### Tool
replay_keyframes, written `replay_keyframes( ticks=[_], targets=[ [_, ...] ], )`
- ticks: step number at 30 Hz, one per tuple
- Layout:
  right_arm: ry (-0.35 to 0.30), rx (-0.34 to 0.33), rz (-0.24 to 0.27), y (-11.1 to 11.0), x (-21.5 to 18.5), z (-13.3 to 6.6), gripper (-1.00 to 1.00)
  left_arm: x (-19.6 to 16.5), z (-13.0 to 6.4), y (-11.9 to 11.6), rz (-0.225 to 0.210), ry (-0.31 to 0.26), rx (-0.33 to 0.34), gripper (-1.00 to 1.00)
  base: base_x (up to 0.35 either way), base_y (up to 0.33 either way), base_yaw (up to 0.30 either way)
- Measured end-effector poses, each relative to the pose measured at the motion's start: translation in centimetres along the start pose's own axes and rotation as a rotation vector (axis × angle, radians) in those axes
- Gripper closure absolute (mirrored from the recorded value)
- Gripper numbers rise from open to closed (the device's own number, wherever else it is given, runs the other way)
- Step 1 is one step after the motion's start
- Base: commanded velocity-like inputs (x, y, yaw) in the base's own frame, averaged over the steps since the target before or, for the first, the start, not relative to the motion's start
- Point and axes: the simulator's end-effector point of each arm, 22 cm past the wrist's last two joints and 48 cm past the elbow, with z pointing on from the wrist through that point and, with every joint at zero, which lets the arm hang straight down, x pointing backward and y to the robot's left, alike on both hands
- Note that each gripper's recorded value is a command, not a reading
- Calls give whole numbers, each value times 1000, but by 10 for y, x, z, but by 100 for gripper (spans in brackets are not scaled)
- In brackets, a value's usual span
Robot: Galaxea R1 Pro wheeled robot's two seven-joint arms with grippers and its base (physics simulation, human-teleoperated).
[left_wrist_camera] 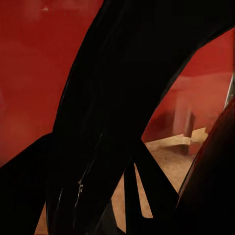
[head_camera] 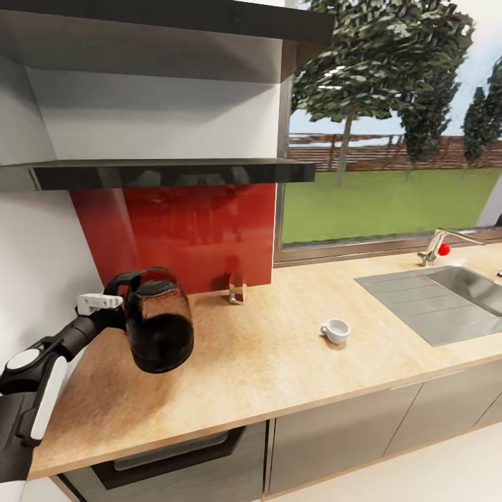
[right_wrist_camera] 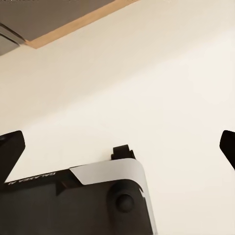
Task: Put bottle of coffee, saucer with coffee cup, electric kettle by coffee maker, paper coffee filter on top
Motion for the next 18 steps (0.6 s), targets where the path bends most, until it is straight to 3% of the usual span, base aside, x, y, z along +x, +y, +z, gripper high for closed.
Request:
replay_keyframes(
  ticks=[6,18],
  targets=[
    [-1,-4,9,2,-1,0,-100,4,1,-6,-5,5,18,100,0,0,-40],
    [-1,-5,6,2,-1,0,-100,0,1,-4,-1,1,12,100,0,0,-291]
  ],
)
